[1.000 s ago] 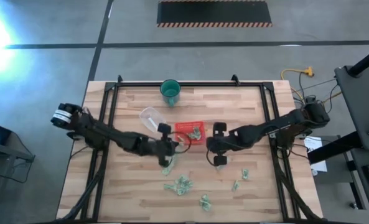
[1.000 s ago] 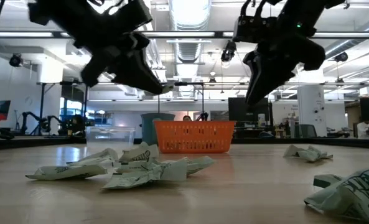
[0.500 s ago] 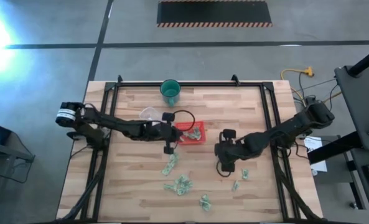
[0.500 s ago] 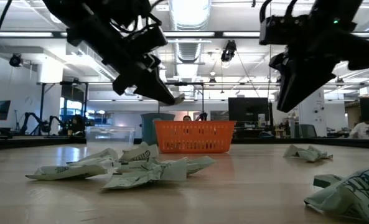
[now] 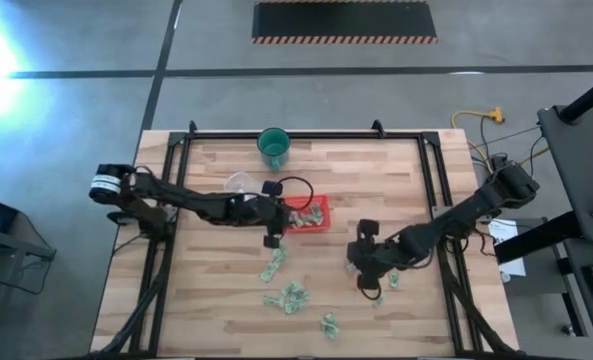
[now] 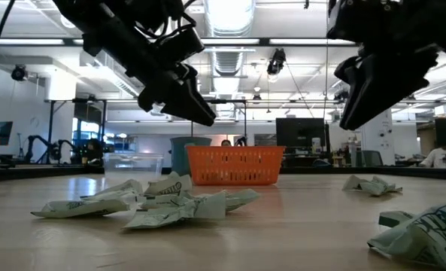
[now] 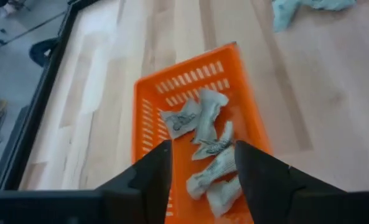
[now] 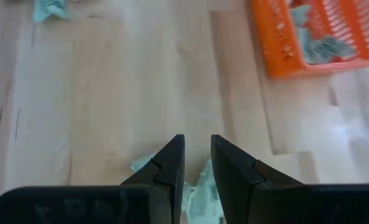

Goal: Pick and place items into bin
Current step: Put the stevia packet into the orange bin

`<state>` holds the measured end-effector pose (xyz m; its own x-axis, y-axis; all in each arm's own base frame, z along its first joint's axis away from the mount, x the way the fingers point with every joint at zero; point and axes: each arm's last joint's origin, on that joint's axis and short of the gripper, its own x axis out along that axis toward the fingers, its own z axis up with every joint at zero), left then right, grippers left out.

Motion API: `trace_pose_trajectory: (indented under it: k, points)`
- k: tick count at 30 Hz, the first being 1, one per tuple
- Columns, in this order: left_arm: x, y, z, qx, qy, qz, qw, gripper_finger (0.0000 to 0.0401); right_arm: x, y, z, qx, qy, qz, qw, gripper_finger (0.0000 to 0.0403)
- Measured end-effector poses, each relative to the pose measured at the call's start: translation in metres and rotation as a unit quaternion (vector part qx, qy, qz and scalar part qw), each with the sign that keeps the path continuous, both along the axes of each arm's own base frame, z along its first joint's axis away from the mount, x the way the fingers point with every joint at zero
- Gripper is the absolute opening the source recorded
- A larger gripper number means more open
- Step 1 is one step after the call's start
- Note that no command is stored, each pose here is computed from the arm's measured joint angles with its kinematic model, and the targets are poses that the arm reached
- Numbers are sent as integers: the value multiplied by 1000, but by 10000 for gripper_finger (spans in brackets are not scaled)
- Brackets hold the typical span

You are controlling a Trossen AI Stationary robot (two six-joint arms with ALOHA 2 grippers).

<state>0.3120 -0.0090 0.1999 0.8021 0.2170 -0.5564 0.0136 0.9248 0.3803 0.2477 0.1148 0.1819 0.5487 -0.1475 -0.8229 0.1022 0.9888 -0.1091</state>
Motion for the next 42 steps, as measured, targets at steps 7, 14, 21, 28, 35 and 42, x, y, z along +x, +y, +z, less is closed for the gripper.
trace_pose_trajectory:
  k: [7, 14, 21, 28, 35, 42]
  points:
    - [-11, -37, 9, -10, -10, -72, 997, 164, -10, -2, -22, 18, 4, 5, 1000, 71]
    - [-32, -78, 28, -25, -40, -137, 989, 164, -15, -2, -36, 44, -22, 24, 998, 114]
    - [-64, -101, 47, -43, -46, -185, 981, 164, -22, -5, -49, 54, -29, 33, 998, 158]
    - [-87, -112, 57, -50, -49, -191, 979, 164, -27, -7, -58, 59, -55, 53, 995, 168]
    - [-93, -117, 58, -45, -49, -184, 981, 164, -28, -7, -60, 73, -67, 68, 993, 169]
    - [-94, -117, 57, -45, -47, -184, 981, 164, -27, -7, -69, 68, -53, 65, 994, 165]
